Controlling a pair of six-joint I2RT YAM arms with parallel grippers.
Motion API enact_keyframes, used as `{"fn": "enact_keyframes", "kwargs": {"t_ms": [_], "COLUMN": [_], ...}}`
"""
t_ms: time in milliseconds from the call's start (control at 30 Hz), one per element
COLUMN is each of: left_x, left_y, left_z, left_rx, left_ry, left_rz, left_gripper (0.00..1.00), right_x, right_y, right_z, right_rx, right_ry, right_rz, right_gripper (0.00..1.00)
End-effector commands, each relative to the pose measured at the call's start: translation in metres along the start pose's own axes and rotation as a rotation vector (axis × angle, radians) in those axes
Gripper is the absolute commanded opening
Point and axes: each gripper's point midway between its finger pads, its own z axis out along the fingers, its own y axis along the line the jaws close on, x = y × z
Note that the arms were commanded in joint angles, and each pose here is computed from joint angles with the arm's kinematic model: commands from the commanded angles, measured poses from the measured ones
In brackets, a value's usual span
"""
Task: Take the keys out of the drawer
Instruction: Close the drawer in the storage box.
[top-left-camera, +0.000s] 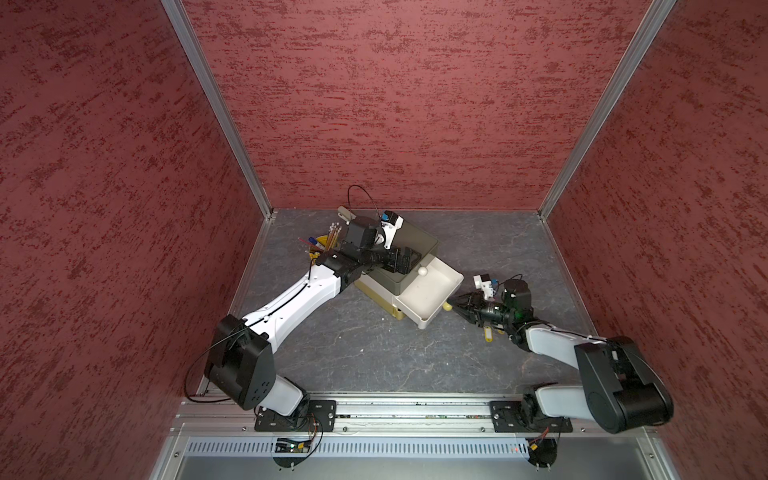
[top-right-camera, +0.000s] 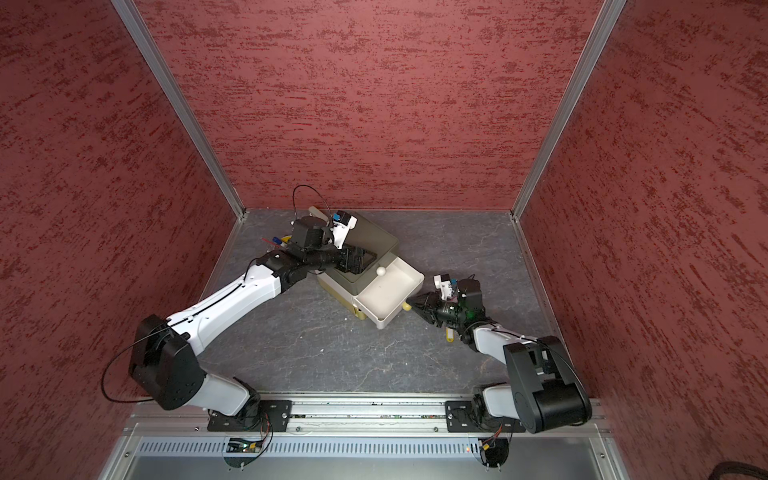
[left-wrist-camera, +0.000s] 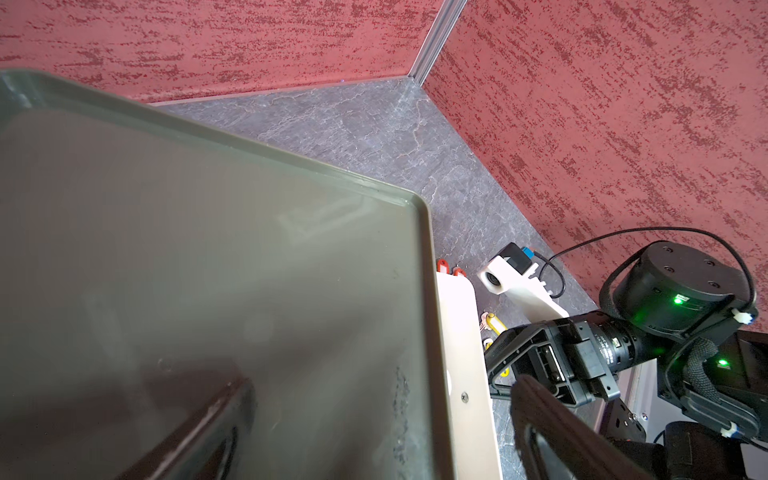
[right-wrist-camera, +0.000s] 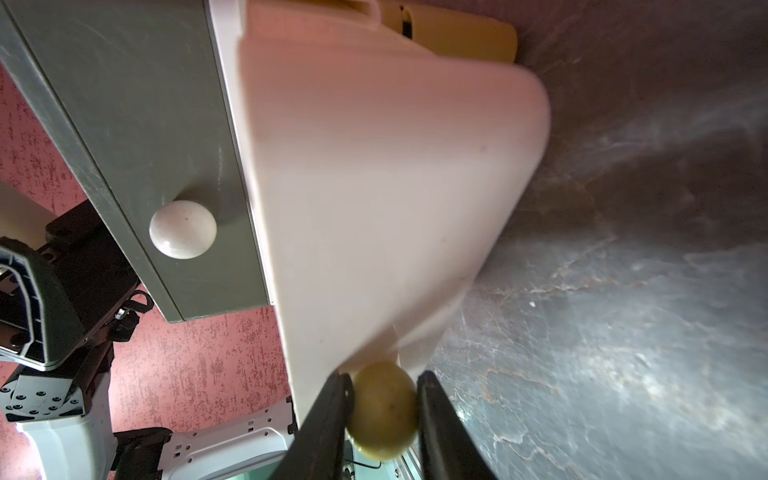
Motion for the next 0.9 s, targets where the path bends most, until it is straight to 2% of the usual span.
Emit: {"fn": "enact_keyframes", "kwargs": {"t_ms": [0,867], "left_x": [0.106,0.111], "left_y": [0.026,0.029], "left_z": [0.007,0.005], "left_rx": [-0.096,-0.119], "left_ry": [0.353,0.360], "left_rz": [-0.164,-0.171], "left_gripper": [1.00,1.00], "right_x": [0.000,-0.037], "right_y": [-0.032,-0.023], "right_z": [0.009,0.067], "right_rx": [0.104,0.057], "right_ry": [-0.019,0.052], "right_rz": [0.088,0.089], "right_gripper": [0.30,0.30]}}
